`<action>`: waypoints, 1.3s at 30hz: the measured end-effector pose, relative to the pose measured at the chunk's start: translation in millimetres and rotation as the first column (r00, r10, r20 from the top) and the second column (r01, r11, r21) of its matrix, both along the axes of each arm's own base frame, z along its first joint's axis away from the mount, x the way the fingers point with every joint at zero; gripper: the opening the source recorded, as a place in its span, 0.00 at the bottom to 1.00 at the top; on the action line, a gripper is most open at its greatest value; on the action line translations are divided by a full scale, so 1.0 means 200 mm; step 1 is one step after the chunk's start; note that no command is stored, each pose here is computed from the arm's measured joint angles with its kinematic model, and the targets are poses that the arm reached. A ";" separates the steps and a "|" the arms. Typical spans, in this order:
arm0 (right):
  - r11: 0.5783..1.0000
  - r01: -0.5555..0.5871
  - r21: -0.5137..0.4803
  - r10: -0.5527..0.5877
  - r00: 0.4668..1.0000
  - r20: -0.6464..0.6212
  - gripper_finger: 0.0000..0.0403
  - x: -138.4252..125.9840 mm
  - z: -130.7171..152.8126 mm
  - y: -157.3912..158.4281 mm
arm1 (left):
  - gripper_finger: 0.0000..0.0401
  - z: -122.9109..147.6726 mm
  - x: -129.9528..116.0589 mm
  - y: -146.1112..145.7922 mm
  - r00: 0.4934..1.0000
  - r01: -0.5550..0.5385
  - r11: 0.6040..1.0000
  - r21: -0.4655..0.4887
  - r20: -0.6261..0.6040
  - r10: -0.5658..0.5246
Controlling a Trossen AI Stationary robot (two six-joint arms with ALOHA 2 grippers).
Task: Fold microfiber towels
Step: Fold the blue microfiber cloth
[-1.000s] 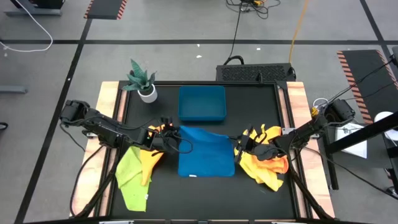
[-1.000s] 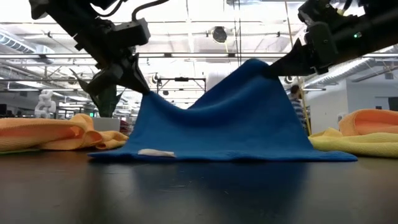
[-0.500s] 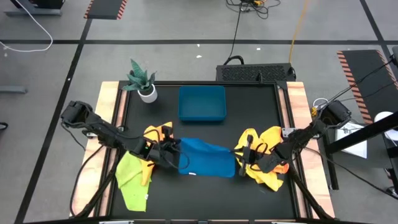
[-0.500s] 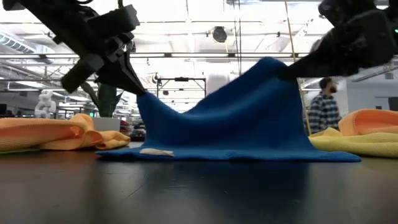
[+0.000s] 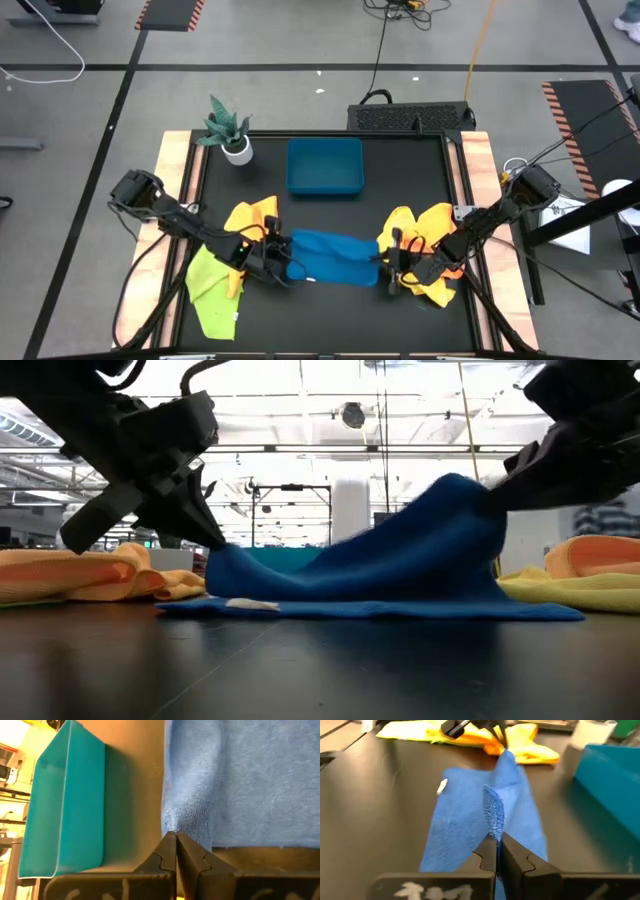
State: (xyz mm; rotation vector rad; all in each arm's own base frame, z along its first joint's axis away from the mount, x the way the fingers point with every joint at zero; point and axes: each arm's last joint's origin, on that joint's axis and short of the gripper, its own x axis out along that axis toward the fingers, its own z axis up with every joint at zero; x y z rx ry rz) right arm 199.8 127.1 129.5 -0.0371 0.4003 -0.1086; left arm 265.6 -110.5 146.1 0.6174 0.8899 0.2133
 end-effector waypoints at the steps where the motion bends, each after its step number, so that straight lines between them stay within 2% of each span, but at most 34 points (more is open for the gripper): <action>1: 1.000 -0.014 0.017 0.014 1.000 -0.005 0.00 0.00 0.00 0.00 | 0.01 -0.01 0.00 -0.01 1.000 0.004 1.000 -0.009 -0.003 -0.004; 5: 0.997 -0.042 0.070 0.043 0.999 -0.023 0.00 0.00 -0.01 0.01 | 0.02 0.00 -0.01 -0.05 0.999 0.036 0.998 -0.048 0.012 -0.036; 11: 0.992 -0.082 0.094 0.086 0.995 -0.044 0.00 -0.01 -0.01 0.03 | 0.01 0.00 -0.02 -0.10 0.995 0.096 0.990 -0.099 0.004 -0.096; 14: 0.986 -0.108 0.128 0.116 0.992 -0.059 0.02 -0.01 -0.02 0.03 | 0.01 0.00 -0.02 -0.11 0.993 0.115 0.980 -0.160 -0.001 -0.116; 18: 0.980 -0.122 0.160 0.139 0.985 -0.100 0.07 -0.02 -0.03 0.03 | 0.08 0.00 -0.01 -0.12 0.989 0.146 0.963 -0.227 0.000 -0.150; 22: 0.974 -0.130 0.186 0.155 0.979 -0.130 0.15 -0.03 -0.04 0.03 | 0.16 0.00 -0.01 -0.12 0.986 0.161 0.956 -0.246 0.009 -0.164; 27: 0.950 -0.194 0.245 0.237 0.958 -0.162 0.25 -0.04 -0.05 0.04 | 0.24 0.00 -0.01 -0.14 0.982 0.184 0.944 -0.275 0.011 -0.188; 31: 0.951 -0.193 0.240 0.234 0.959 -0.159 0.29 -0.04 -0.04 0.04 | 0.28 0.01 -0.01 -0.16 0.975 0.217 0.932 -0.291 0.022 -0.220; 39: 0.969 -0.206 0.135 0.224 0.965 -0.135 0.30 -0.03 -0.03 0.03 | 0.29 0.01 -0.01 -0.17 0.972 0.231 0.930 -0.287 0.029 -0.233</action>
